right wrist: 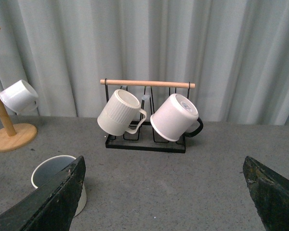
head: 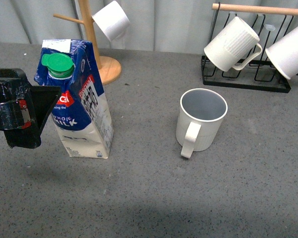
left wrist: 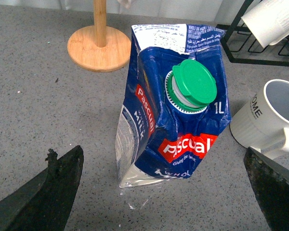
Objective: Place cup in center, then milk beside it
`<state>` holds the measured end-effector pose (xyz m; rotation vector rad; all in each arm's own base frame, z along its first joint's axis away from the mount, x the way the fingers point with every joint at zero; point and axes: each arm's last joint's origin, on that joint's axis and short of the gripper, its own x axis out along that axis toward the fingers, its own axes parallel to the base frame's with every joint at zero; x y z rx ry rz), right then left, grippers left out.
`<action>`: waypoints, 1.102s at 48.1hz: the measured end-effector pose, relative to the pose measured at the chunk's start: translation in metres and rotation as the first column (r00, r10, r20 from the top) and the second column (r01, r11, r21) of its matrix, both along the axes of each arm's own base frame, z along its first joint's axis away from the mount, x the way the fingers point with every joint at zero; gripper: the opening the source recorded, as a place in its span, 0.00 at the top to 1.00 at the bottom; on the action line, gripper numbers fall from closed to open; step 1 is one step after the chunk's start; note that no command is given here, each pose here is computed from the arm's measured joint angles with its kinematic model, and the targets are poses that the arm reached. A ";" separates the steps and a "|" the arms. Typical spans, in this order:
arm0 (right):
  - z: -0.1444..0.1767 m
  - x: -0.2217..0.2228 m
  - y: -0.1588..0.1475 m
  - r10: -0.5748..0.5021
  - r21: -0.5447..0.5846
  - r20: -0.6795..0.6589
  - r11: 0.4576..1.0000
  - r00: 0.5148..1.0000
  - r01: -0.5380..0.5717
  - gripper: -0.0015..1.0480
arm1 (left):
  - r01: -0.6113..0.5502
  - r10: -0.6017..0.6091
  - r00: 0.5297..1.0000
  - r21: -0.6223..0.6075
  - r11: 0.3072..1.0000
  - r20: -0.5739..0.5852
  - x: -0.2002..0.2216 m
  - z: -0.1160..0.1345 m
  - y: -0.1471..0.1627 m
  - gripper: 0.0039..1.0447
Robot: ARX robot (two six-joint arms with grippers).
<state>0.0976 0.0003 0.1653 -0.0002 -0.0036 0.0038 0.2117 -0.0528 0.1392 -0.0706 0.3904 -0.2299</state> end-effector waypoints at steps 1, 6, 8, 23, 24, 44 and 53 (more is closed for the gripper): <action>0.000 0.000 0.000 0.000 0.000 0.000 1.000 1.000 0.000 0.09 | 0.003 -0.003 1.000 0.000 1.000 -0.001 0.000 0.000 -0.001 0.06; 0.000 0.000 0.000 0.000 0.000 0.000 1.000 1.000 0.000 0.09 | 0.018 -0.018 1.000 0.000 1.000 -0.004 0.000 0.001 -0.004 0.06; 0.000 0.000 0.000 0.000 0.000 0.000 1.000 1.000 0.000 0.09 | 0.025 -0.025 1.000 0.002 1.000 -0.003 0.000 0.001 -0.006 0.06; 0.000 0.000 0.000 0.000 0.000 0.000 1.000 1.000 0.000 0.09 | 0.053 -0.051 0.997 0.035 0.998 -0.051 0.009 -0.006 -0.016 0.06; 0.000 0.000 0.000 0.000 0.000 0.000 1.000 1.000 0.000 0.09 | 0.063 -0.062 0.997 0.033 0.997 -0.055 0.009 -0.005 -0.017 0.06; 0.000 0.000 0.000 0.000 0.000 0.000 1.000 1.000 0.000 0.09 | 0.012 -0.008 0.997 0.049 0.999 -0.075 0.025 -0.011 -0.013 0.06; 0.000 0.000 0.000 0.000 0.000 0.000 1.000 1.000 0.000 0.09 | -0.007 0.010 0.998 0.044 0.999 -0.057 0.031 -0.009 -0.010 0.06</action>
